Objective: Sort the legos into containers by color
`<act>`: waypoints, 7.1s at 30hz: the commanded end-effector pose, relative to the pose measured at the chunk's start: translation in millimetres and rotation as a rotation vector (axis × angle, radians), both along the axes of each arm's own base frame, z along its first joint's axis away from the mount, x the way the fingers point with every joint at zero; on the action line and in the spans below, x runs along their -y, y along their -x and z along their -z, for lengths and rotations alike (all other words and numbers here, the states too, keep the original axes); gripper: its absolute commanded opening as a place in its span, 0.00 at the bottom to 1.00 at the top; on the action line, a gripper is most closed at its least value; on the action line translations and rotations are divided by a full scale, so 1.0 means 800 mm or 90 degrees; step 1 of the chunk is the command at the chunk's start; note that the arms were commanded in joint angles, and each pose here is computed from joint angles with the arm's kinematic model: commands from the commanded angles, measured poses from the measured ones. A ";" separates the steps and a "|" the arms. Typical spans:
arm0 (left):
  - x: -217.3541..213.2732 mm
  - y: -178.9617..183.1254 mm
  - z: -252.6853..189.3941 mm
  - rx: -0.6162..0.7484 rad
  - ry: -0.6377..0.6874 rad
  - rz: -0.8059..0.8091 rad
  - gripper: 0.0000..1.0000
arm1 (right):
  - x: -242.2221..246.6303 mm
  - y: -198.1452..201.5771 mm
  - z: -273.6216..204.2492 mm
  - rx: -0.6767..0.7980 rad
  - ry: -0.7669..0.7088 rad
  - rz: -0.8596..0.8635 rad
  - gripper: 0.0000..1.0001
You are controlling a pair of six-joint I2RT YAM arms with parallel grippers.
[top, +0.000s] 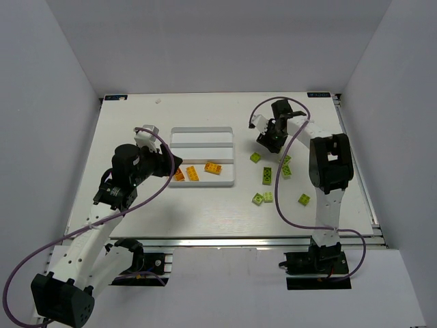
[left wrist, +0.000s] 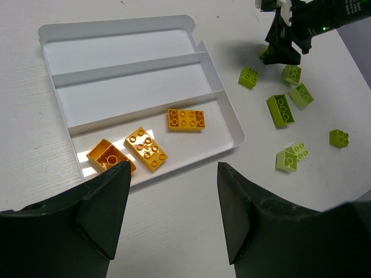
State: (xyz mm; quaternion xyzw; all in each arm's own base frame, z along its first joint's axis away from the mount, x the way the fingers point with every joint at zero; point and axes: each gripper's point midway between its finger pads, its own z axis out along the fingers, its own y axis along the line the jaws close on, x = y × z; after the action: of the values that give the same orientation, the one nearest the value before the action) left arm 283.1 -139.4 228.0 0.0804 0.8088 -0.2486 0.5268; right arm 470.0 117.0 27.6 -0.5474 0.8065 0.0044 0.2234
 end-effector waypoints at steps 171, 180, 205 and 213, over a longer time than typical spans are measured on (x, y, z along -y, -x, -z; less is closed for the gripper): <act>0.008 -0.028 0.007 -0.019 -0.194 -0.087 0.78 | -0.108 0.050 -0.014 -0.085 -0.143 0.108 0.80; 0.005 -0.028 0.003 -0.012 -0.191 -0.095 0.78 | -0.102 0.074 0.006 -0.118 -0.126 0.110 0.59; 0.003 -0.026 0.000 0.000 -0.181 -0.102 0.75 | -0.233 0.092 -0.158 -0.045 -0.262 -0.035 0.00; -0.001 -0.027 -0.002 0.012 -0.180 -0.112 0.75 | -0.296 0.066 -0.138 -0.079 -0.275 -0.025 0.23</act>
State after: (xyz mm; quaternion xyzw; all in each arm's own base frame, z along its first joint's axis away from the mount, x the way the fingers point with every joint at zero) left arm 303.5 -143.0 220.6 0.0922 0.8455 -0.0878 0.5186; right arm 414.5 359.9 167.8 -0.5256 0.7548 0.2095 0.3318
